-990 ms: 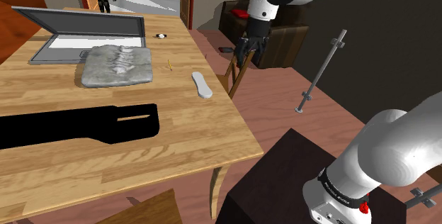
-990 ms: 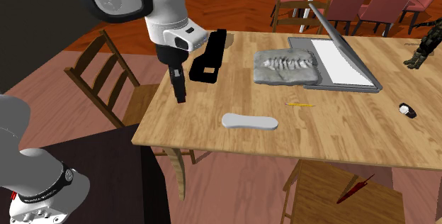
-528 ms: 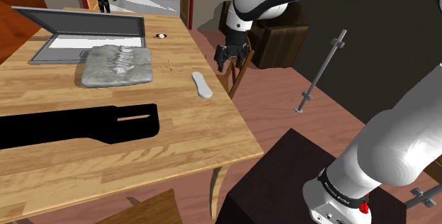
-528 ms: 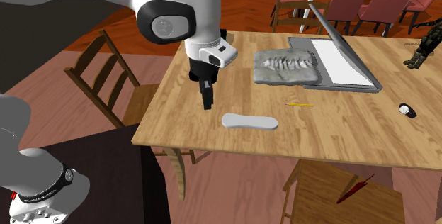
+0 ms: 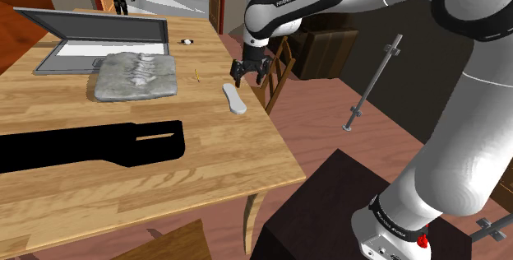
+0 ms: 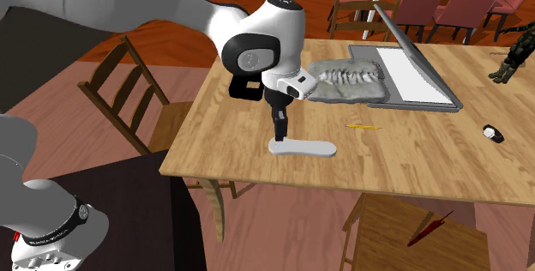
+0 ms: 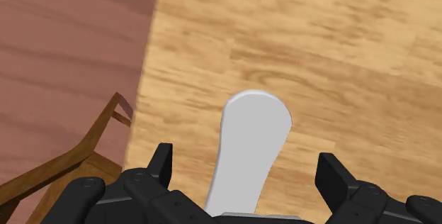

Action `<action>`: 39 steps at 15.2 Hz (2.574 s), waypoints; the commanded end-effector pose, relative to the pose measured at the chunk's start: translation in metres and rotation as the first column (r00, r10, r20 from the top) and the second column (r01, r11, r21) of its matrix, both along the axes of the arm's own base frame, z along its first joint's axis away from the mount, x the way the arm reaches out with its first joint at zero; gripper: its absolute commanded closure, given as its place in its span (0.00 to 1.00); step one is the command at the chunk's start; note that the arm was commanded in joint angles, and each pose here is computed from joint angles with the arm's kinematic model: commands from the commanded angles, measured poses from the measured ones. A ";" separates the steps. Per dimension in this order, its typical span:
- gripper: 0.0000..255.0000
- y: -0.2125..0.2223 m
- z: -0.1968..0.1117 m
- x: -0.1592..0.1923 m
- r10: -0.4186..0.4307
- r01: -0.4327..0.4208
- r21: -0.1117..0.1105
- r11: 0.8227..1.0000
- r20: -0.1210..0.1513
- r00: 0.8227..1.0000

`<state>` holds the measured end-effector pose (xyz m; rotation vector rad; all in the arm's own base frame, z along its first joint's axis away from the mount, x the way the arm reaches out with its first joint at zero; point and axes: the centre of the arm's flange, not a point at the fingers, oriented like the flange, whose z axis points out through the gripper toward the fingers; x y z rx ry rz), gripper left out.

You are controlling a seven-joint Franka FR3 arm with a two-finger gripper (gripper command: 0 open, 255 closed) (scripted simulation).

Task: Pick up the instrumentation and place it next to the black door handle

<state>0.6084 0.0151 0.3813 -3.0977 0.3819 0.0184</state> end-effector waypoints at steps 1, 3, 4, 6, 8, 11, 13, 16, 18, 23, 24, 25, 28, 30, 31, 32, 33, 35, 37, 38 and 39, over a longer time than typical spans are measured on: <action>0.00 -0.003 -0.018 0.023 -0.026 0.026 -0.001 1.000 0.002 1.000; 0.00 -0.006 -0.033 0.043 -0.052 0.052 -0.002 0.999 0.003 0.999; 0.00 -0.007 -0.041 0.054 -0.064 0.064 -0.002 0.998 0.004 0.998; 0.00 -0.011 -0.057 0.075 -0.090 0.090 -0.003 0.996 0.005 0.996; 0.00 -0.014 -0.066 0.087 -0.105 0.105 -0.003 0.994 0.005 0.994; 0.00 -0.013 -0.082 0.087 -0.105 0.105 -0.003 0.994 0.005 0.994; 0.00 -0.013 -0.092 0.087 -0.105 0.105 -0.003 0.994 0.005 0.994; 0.00 -0.013 -0.106 0.087 -0.105 0.105 -0.003 0.994 0.005 0.994; 0.00 -0.013 -0.106 0.087 -0.105 0.105 -0.003 0.994 0.005 0.994; 0.00 -0.013 -0.106 0.087 -0.105 0.105 -0.003 0.994 0.005 0.994; 1.00 -0.013 -0.106 0.087 -0.105 0.105 -0.003 0.994 0.005 0.994; 1.00 -0.013 -0.106 0.087 -0.105 0.105 -0.003 0.994 0.005 0.994; 1.00 -0.013 -0.106 0.087 -0.105 0.105 -0.003 0.994 0.005 0.994; 1.00 -0.013 -0.106 0.087 -0.105 0.105 -0.003 0.994 0.005 0.994; 1.00 -0.013 -0.106 0.087 -0.105 0.105 -0.003 0.994 0.005 0.994; 1.00 -0.013 -0.106 0.087 -0.105 0.105 -0.003 0.994 0.005 0.994; 1.00 -0.013 -0.106 0.087 -0.105 0.105 -0.003 0.994 0.005 0.994; 1.00 -0.013 -0.095 0.087 -0.105 0.105 -0.003 0.994 0.005 0.994; 1.00 -0.013 -0.085 0.087 -0.105 0.105 -0.003 0.994 0.005 0.994; 1.00 -0.013 -0.080 0.087 -0.105 0.105 -0.003 0.994 0.005 0.994; 1.00 -0.013 -0.074 0.087 -0.105 0.105 -0.003 0.994 0.005 0.994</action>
